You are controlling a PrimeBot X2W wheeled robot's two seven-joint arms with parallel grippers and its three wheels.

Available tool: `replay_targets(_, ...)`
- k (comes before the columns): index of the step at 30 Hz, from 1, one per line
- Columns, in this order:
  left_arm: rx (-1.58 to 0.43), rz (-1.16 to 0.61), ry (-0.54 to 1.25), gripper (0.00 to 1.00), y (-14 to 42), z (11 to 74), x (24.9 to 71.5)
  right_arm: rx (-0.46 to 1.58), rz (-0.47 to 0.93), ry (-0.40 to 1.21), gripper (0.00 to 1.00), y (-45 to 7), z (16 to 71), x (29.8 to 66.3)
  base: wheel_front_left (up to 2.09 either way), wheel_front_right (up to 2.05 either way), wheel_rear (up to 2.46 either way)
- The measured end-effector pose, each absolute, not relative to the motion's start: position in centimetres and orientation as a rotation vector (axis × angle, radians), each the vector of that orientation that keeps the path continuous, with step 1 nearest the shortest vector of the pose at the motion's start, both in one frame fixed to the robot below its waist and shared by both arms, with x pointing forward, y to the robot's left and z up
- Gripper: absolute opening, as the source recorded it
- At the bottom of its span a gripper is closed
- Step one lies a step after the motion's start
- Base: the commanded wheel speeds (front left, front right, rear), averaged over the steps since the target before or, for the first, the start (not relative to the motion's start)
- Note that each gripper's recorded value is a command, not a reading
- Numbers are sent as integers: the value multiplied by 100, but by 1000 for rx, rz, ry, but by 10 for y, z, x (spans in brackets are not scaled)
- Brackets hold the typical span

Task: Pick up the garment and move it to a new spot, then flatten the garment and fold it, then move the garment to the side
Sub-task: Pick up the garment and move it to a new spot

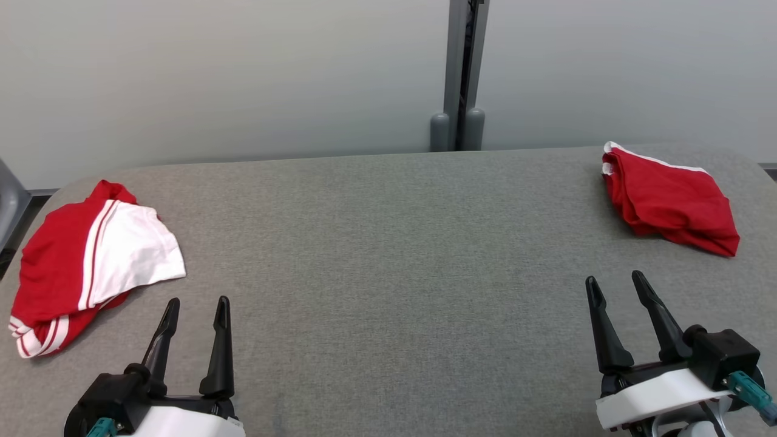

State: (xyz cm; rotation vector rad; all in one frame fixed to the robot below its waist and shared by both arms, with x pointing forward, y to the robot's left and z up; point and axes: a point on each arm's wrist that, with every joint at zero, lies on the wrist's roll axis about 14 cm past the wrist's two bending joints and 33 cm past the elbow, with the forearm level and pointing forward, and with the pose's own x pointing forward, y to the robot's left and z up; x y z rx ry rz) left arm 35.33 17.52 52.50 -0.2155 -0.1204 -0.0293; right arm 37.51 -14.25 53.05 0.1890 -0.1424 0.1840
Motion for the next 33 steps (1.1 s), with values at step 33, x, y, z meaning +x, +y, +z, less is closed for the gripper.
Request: replay_targets(33, -162, 374, -155, 100, 298, 528, 256, 251, 608, -64, 100, 12, 525, 390, 0, 0, 0)
